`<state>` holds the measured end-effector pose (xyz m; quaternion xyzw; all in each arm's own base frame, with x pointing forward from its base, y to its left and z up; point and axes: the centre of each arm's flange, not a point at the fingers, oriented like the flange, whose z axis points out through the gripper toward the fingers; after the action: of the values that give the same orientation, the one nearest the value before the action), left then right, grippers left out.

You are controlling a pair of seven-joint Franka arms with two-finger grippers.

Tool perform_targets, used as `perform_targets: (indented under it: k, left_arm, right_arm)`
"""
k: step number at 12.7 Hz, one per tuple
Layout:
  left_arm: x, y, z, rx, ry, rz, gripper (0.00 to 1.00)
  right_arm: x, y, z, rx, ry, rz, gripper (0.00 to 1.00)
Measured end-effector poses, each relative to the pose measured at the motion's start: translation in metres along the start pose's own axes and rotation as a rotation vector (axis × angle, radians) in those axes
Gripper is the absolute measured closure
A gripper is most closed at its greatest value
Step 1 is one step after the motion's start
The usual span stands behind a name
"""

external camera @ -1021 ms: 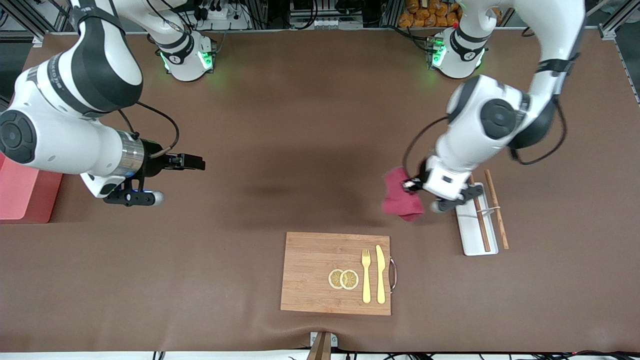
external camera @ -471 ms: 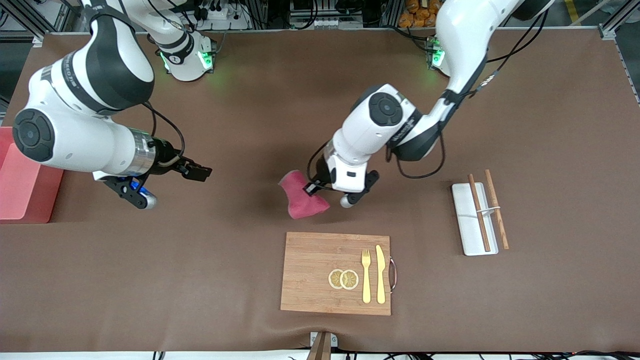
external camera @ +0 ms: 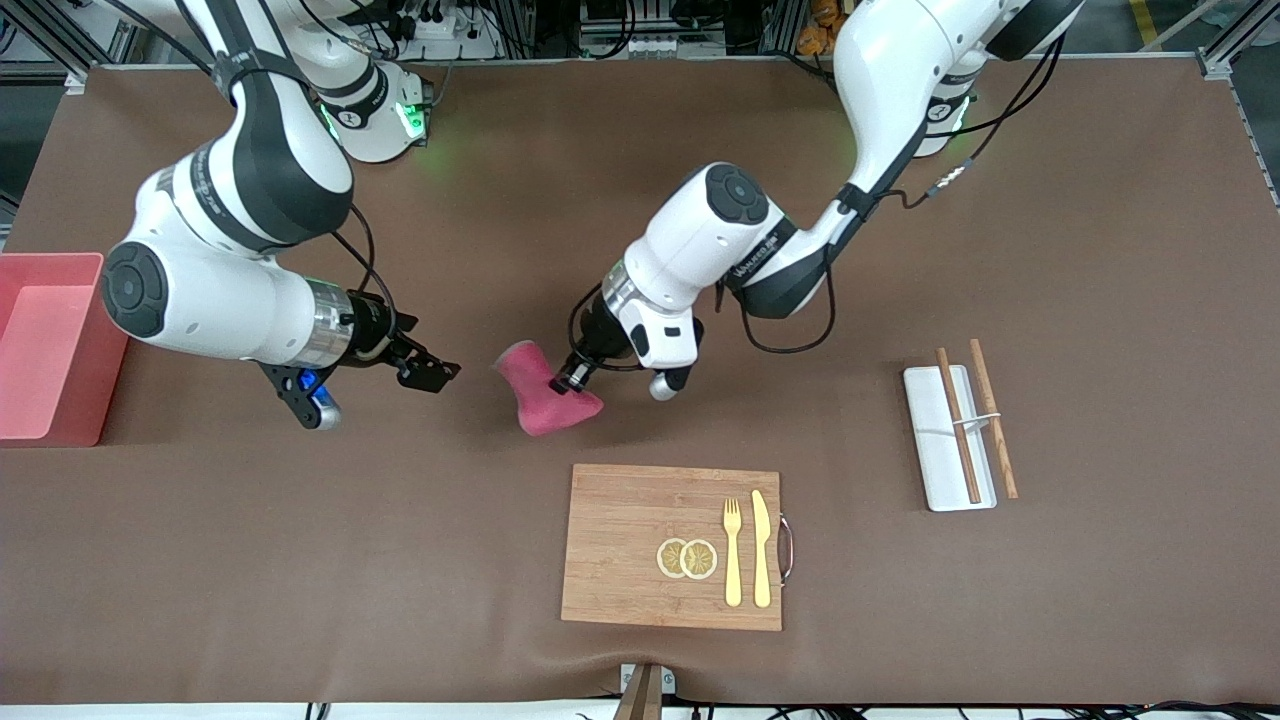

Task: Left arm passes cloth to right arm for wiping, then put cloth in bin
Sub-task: 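Carry the pink cloth with the left gripper toward the right gripper, then grasp the cloth with the right gripper beside the left gripper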

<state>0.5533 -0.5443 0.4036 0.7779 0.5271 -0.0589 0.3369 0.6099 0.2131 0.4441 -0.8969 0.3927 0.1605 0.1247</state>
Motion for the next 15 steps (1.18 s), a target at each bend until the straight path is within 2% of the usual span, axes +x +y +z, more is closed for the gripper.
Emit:
perform_targets:
  k: [2,5,9,12,13,15]
  left_arm:
    - [-0.005,0.006,-0.004,-0.015,-0.010,-0.104,0.96]
    - [-0.006,0.010,-0.009,-0.029,-0.018,-0.245,0.96]
    - [-0.005,0.011,-0.008,-0.016,-0.041,-0.354,0.96]
    - [-0.004,0.011,-0.008,-0.009,-0.056,-0.388,0.96]
    - [-0.004,0.011,-0.008,-0.009,-0.057,-0.392,0.96]
    - [-0.003,0.012,-0.008,-0.006,-0.065,-0.408,0.96]
  right_arm:
    - [0.000,0.001,0.011,0.039,0.003,0.015,0.00]
    - [-0.003,0.004,0.013,0.128,0.012,0.044,0.00]
    - [-0.022,0.004,0.018,0.191,0.037,0.060,0.00]
    - [-0.043,-0.009,0.024,0.238,0.061,0.080,0.00]
    - [-0.050,-0.013,0.026,0.245,0.064,0.079,0.09]
    - [-0.054,-0.015,0.027,0.251,0.069,0.073,0.34]
